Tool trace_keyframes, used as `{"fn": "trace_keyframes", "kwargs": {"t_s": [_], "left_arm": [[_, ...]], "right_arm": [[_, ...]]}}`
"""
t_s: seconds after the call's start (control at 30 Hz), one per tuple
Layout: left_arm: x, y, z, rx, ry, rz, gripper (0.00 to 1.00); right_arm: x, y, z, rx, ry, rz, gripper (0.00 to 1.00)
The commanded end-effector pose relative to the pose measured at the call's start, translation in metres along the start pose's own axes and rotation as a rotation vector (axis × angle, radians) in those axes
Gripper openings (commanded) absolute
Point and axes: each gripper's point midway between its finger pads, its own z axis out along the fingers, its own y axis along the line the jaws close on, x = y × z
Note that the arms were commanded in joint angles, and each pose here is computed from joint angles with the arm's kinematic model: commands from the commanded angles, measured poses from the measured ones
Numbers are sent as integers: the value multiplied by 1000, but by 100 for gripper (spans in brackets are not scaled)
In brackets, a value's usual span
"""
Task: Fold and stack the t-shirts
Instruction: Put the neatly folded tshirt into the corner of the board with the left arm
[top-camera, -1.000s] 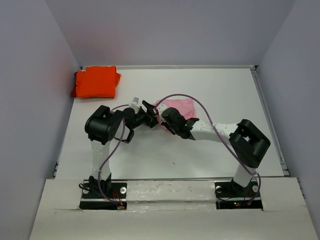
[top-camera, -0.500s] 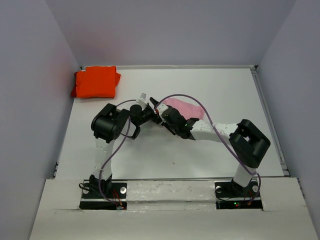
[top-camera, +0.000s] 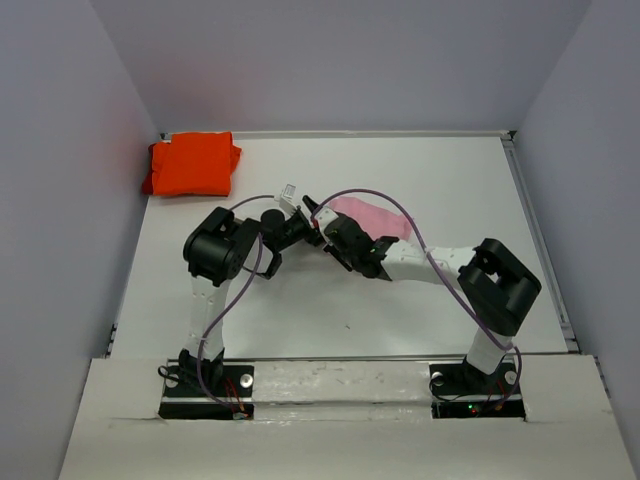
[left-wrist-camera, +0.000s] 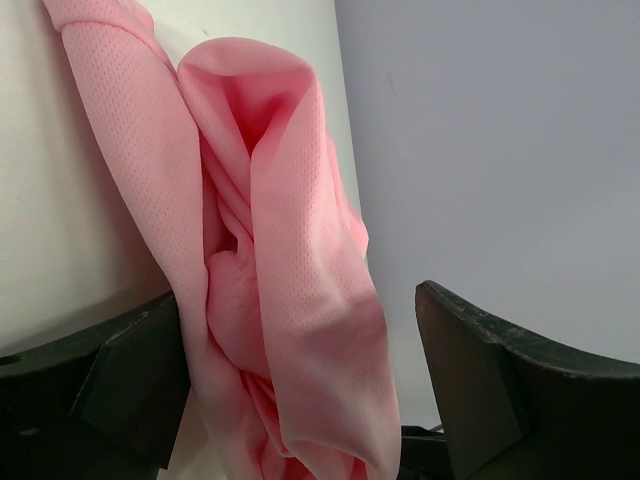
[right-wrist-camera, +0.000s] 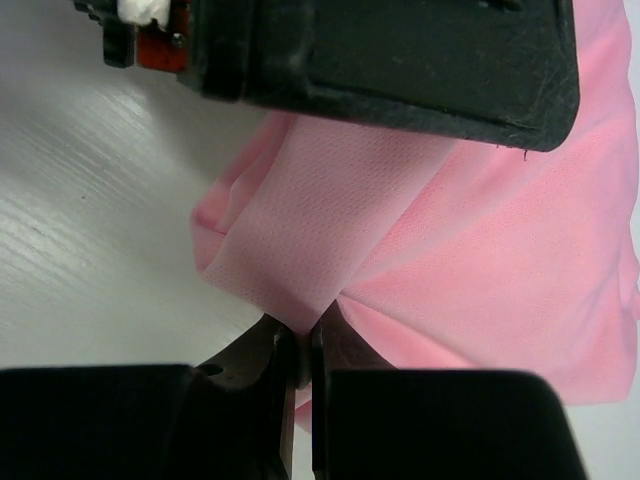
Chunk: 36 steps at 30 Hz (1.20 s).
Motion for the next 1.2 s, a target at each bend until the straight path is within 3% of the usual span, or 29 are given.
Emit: {"fn": "trace_keyframes", "kwargs": {"t_s": [0.0, 0.17, 0.37, 0.53, 0.63, 0.67, 0.7, 0.83, 0.87, 0.9, 1.03, 1.1, 1.17], "left_arm": [[4, 2, -12, 17, -24, 51, 99], [-7, 12, -16, -159, -19, 225, 99], [-11, -6, -18, -133, -19, 255, 99], [-5, 4, -20, -144, -8, 231, 98], [-2, 6, -18, -119, -4, 213, 86], [1, 8, -16, -101, 10, 193, 69], [3, 9, -15, -96, 17, 184, 63], [7, 13, -14, -87, 24, 159, 54], [8, 11, -13, -77, 31, 161, 37], [8, 11, -13, -75, 31, 156, 34], [11, 9, -12, -68, 45, 150, 50], [12, 7, -12, -63, 50, 158, 70], [13, 6, -12, -67, 53, 166, 72]], "right_arm": [[-13, -2, -9, -10, -47, 41, 0], [-3, 1, -10, -19, -35, 55, 0], [14, 7, -12, -25, -7, 74, 0], [36, 10, -16, -17, 27, 92, 0], [35, 7, -18, -4, 24, 93, 0], [34, 6, -18, -1, 22, 94, 0], [33, 6, -19, 0, 20, 94, 0], [29, 4, -21, 4, 12, 96, 0], [28, 3, -21, 5, 9, 95, 0], [28, 3, -21, 8, 11, 94, 0], [27, 4, -20, 4, 12, 92, 0], [26, 5, -19, -1, 10, 89, 0], [23, 4, -20, -1, 3, 89, 0]]}}
